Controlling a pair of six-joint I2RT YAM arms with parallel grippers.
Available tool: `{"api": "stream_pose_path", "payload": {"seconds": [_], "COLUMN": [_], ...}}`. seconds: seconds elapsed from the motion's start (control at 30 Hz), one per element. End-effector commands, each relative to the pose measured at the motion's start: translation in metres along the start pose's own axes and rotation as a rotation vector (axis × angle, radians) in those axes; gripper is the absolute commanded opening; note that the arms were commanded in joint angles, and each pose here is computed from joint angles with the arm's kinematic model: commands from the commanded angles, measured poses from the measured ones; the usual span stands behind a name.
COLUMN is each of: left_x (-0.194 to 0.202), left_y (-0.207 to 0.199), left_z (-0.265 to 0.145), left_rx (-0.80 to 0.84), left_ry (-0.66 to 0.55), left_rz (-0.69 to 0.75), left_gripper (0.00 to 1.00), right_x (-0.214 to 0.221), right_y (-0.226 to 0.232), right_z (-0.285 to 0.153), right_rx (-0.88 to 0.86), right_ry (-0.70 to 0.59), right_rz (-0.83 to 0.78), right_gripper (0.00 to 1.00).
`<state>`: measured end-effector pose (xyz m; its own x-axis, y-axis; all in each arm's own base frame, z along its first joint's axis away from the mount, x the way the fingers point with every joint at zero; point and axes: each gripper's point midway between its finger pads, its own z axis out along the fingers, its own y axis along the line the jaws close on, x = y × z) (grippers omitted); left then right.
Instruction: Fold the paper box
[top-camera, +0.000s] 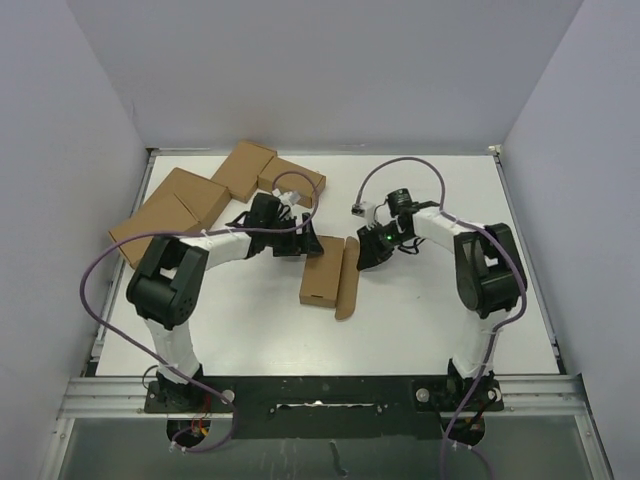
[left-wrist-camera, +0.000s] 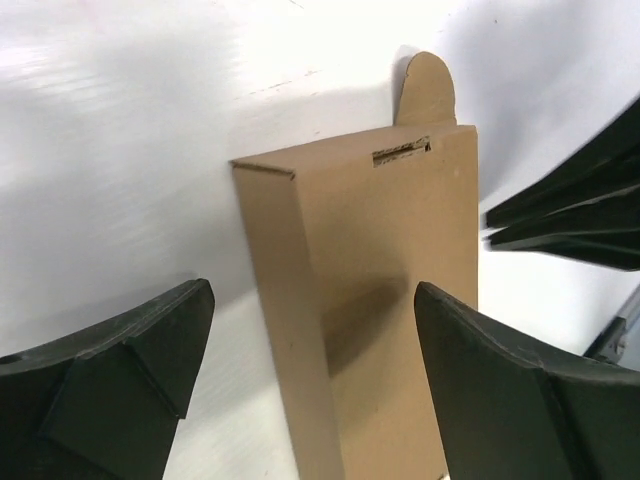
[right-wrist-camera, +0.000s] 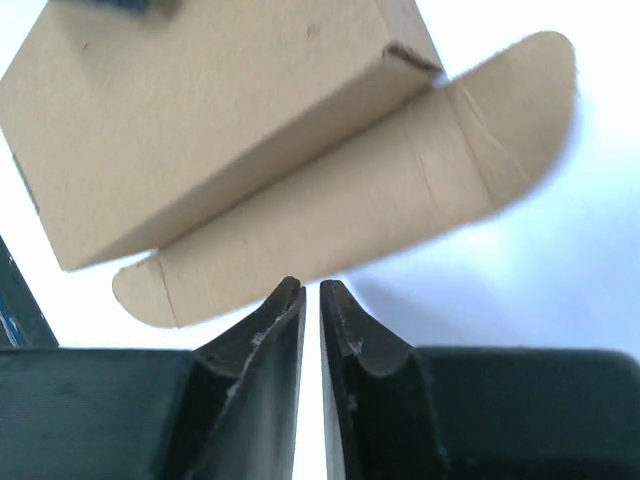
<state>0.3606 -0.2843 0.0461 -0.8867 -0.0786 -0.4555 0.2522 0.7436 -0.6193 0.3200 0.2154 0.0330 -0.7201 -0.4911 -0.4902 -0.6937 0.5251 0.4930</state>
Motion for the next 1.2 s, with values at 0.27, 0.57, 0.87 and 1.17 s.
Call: {"api": "stream_pose_path", "payload": {"seconds": [0.27, 0.57, 0.87, 1.17], "left_x": [-0.020, 0.013, 0.018, 0.023], "left_y": [-0.034, -0.029, -0.024, -0.019], "left_z": [-0.111, -0.113, -0.095, -0.073], "left_rx": [0.091, 0.157, 0.133, 0.116], "left_ry": [-0.388, -0.437, -0.427, -0.389], "left_rz": [0.152, 0.049, 0.037, 0.034], "left_gripper": [0.93, 0.90, 0.86, 0.83], "right_x": [0.022, 0.065, 0.074, 0.069], "right_y": [0.101, 0.113, 0.107, 0.103], "right_z": [-0.058, -0.015, 0.015, 0.032], "right_rx": [-0.126, -0.171, -0.128, -0.053], "right_ry": [-0.321, -0.210, -0.071, -0.002], "right_rz": [-1.041, -1.388, -1.479, -1.522], "right_gripper": [0.80, 0.76, 0.61, 0.49]}}
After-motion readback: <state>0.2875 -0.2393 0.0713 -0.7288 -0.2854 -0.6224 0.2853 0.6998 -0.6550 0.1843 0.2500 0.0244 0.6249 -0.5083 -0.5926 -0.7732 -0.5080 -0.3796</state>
